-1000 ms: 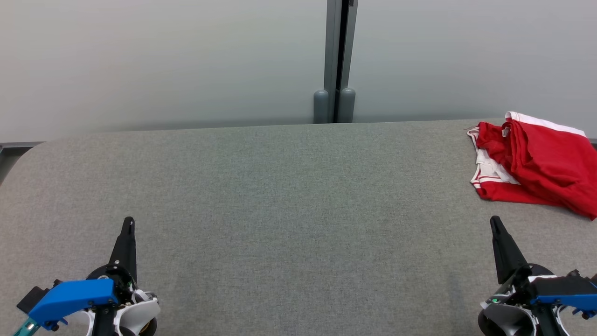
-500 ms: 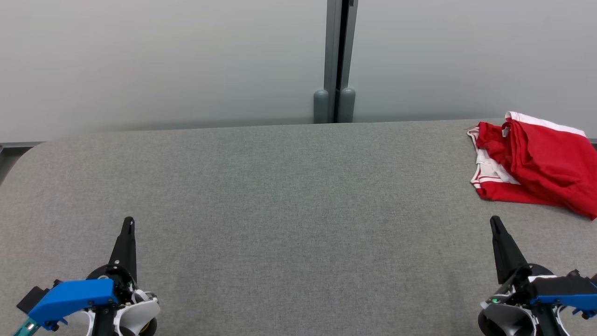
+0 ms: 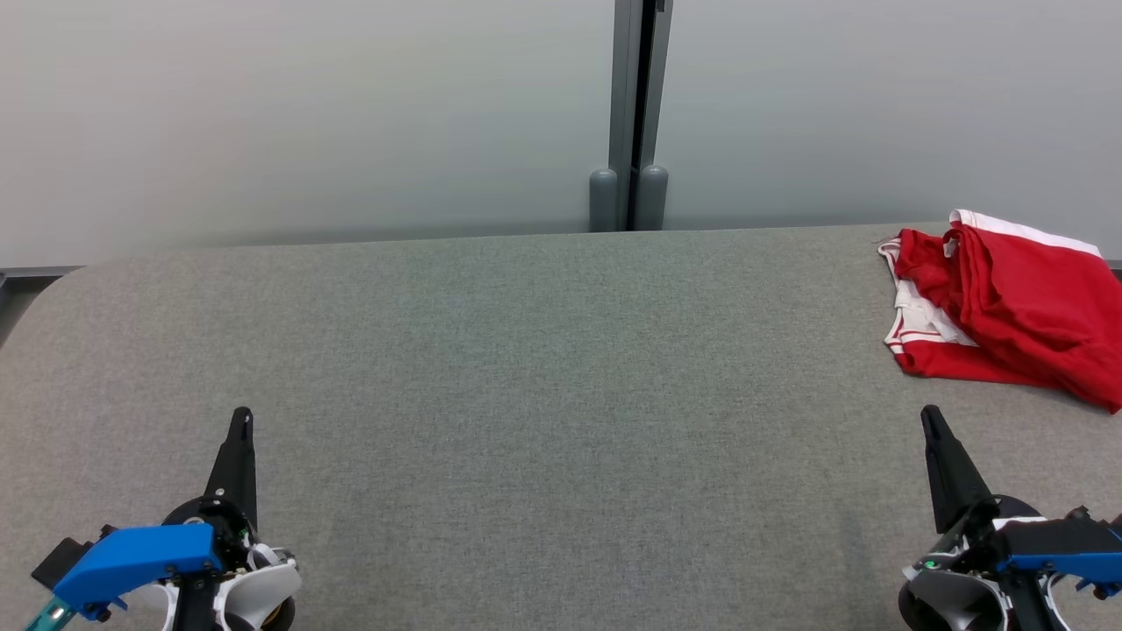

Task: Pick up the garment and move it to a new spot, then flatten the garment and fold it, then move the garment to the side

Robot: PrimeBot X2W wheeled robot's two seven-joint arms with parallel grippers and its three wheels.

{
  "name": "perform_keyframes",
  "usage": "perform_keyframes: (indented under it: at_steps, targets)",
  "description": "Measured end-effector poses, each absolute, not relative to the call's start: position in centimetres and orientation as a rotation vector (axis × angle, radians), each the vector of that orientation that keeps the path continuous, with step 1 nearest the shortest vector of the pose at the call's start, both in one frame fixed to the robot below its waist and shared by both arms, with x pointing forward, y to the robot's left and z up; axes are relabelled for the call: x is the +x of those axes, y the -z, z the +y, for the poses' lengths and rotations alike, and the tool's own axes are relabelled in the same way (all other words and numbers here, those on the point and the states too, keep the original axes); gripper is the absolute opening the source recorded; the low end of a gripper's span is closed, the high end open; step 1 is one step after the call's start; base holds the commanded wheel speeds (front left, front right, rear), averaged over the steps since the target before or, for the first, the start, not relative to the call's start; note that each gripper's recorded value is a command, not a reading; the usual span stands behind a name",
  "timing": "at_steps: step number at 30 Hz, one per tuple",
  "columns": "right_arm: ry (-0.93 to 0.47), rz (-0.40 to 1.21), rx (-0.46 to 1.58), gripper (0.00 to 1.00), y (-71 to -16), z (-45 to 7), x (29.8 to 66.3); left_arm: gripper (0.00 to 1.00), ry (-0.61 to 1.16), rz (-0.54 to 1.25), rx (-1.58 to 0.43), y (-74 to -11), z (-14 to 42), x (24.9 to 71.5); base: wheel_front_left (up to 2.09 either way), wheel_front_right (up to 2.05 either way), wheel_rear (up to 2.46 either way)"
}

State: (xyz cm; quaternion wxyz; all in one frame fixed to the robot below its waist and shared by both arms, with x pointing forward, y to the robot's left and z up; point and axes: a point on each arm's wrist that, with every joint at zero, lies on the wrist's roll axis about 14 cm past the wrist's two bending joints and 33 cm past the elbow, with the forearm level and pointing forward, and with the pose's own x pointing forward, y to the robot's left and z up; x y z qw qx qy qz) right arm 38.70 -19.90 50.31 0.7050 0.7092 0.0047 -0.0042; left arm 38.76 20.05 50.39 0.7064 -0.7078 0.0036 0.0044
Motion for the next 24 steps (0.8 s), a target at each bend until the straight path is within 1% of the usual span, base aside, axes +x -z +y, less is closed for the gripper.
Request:
perform_keyframes:
  at_steps: [24]
  targets:
    - [0.009,0.010,1.577,0.00,-50.33,-19.90,38.70,0.00,-0.010,0.008,-1.573,-50.39,20.05,38.76,0.00,0.00,0.00]
